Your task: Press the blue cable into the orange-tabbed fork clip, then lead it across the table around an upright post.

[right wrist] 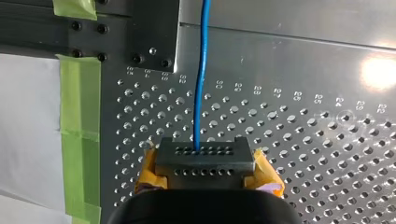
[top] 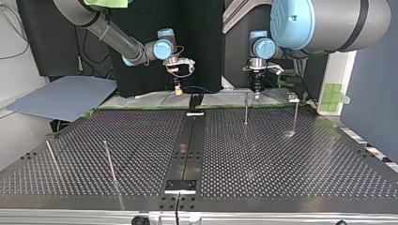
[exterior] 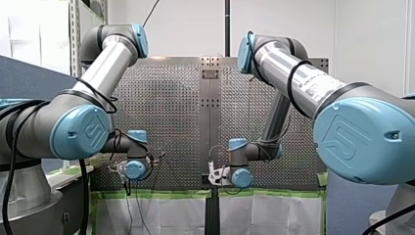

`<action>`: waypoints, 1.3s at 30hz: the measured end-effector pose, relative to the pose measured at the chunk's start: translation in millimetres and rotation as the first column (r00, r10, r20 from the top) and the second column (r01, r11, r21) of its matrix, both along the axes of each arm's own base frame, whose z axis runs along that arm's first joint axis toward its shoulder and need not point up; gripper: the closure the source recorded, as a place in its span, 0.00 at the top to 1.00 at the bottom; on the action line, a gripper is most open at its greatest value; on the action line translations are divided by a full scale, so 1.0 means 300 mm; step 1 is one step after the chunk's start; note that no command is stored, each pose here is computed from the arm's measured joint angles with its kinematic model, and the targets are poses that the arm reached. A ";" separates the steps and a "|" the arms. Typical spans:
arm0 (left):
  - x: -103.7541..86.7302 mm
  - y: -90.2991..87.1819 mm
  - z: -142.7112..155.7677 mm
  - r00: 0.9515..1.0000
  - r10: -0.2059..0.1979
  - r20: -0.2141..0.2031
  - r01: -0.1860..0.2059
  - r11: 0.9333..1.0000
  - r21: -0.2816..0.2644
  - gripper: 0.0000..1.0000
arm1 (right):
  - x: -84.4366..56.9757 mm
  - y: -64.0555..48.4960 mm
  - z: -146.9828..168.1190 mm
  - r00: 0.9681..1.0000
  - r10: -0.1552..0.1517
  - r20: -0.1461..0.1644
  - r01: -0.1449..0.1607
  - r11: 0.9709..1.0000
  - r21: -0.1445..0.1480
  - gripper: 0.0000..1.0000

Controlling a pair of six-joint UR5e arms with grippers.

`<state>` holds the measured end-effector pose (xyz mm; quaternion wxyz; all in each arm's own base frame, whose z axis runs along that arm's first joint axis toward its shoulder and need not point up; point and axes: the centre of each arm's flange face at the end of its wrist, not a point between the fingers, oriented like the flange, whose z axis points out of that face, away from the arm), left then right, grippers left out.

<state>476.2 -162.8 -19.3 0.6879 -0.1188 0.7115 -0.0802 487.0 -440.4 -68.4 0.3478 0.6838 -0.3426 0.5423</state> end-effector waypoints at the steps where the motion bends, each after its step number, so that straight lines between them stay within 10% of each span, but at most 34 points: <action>1: 0.001 0.002 0.000 1.000 0.001 0.000 -0.001 1.000 0.000 0.00 | -0.002 0.000 -0.003 1.000 -0.001 -0.001 0.001 1.000 0.002 0.00; 39: 0.119 0.036 0.025 1.000 -0.024 0.002 0.024 0.998 -0.054 0.00 | -0.065 -0.070 -0.083 0.999 -0.051 -0.007 0.051 0.998 0.028 0.00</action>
